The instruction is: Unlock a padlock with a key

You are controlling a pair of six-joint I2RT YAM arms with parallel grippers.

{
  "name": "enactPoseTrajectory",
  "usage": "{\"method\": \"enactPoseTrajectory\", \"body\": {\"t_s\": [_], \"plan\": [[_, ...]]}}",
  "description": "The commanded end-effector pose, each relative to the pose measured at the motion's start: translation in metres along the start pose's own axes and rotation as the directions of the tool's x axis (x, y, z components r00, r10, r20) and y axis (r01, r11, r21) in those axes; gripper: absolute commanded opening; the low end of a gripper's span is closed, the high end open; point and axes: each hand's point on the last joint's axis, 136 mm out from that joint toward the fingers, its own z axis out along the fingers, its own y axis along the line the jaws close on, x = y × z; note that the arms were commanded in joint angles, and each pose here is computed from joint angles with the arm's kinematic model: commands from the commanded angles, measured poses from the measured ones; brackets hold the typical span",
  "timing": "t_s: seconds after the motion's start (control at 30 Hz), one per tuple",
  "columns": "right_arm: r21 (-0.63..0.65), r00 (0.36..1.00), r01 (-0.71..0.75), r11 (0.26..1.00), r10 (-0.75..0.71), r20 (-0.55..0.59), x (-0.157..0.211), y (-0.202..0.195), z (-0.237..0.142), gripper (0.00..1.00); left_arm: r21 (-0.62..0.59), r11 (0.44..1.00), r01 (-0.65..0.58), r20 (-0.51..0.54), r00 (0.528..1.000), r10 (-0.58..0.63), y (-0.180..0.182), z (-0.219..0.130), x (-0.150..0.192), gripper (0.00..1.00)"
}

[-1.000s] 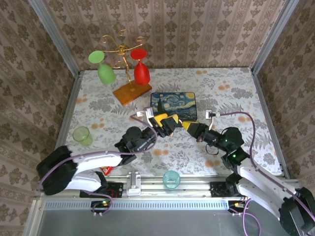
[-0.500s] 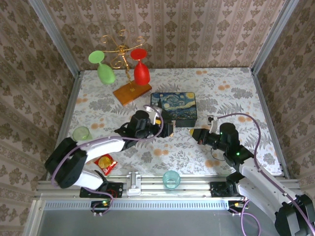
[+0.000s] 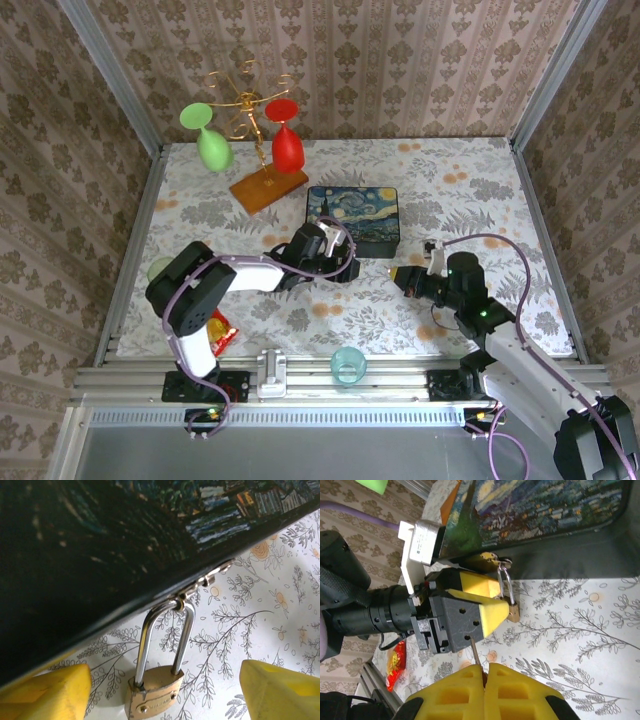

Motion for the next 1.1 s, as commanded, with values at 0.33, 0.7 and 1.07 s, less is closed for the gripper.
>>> {"method": "enactPoseTrajectory", "body": {"t_s": [0.33,0.7,1.07], "plan": [[-0.003,1.0,-0.016,1.0,0.016,-0.017,0.011,-0.007,0.001,0.0,0.074,0.997,-0.005,0.064,0.998,0.001,-0.013,0.012,-0.009,0.43],[0.009,0.999,-0.038,0.999,0.038,-0.016,0.014,-0.014,0.004,0.0,0.083,0.996,0.026,0.076,0.997,-0.032,-0.012,0.012,-0.003,0.33],[0.007,0.998,-0.061,0.998,0.061,-0.017,0.018,-0.019,0.008,0.0,0.093,0.994,0.048,0.072,0.996,-0.055,-0.014,0.01,0.004,0.16]]}}
